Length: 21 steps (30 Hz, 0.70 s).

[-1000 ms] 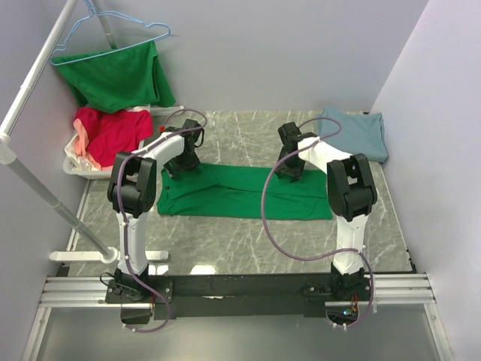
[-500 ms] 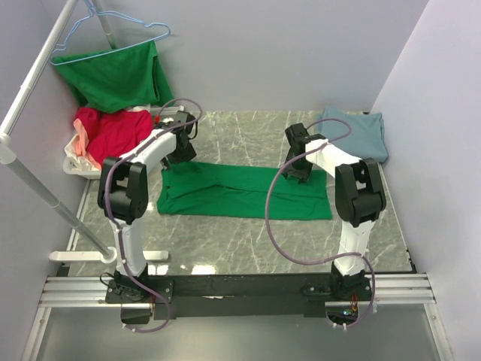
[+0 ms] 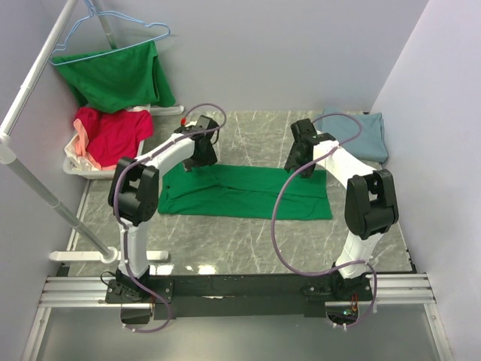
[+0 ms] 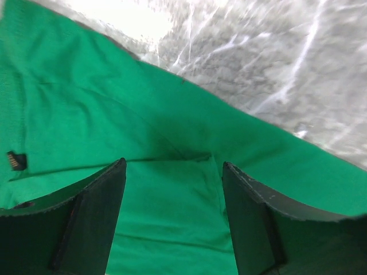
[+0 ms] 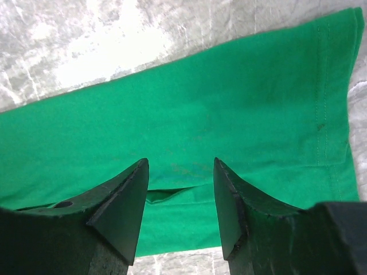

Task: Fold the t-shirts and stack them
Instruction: Fold the tshirt

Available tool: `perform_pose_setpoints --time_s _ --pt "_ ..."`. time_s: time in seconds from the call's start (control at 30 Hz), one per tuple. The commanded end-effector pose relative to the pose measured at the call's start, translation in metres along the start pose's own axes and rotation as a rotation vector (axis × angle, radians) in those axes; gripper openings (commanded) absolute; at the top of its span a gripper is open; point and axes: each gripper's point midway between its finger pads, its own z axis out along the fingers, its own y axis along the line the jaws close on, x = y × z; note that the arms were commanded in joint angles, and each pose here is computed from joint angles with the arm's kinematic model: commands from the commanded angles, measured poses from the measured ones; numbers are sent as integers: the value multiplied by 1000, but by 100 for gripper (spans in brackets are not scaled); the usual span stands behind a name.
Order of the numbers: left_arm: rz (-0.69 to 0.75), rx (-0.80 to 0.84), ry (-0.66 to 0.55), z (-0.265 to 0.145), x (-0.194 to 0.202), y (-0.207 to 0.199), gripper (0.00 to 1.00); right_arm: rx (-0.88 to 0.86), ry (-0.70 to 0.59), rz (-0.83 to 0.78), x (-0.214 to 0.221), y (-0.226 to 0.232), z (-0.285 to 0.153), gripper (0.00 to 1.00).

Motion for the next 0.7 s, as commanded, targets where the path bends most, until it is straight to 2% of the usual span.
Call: perform_pose_setpoints --time_s 0.0,0.23,0.5,0.67 --pt "-10 25 3 8 0 -15 72 -5 -46 9 -8 -5 -13 56" --pt "16 10 33 27 10 -21 70 1 -39 7 -5 -7 -10 56" --pt "30 7 25 16 13 -22 62 15 -34 8 -3 -10 -6 56" --pt "39 1 14 2 16 -21 62 15 -39 12 -2 -11 -8 55"
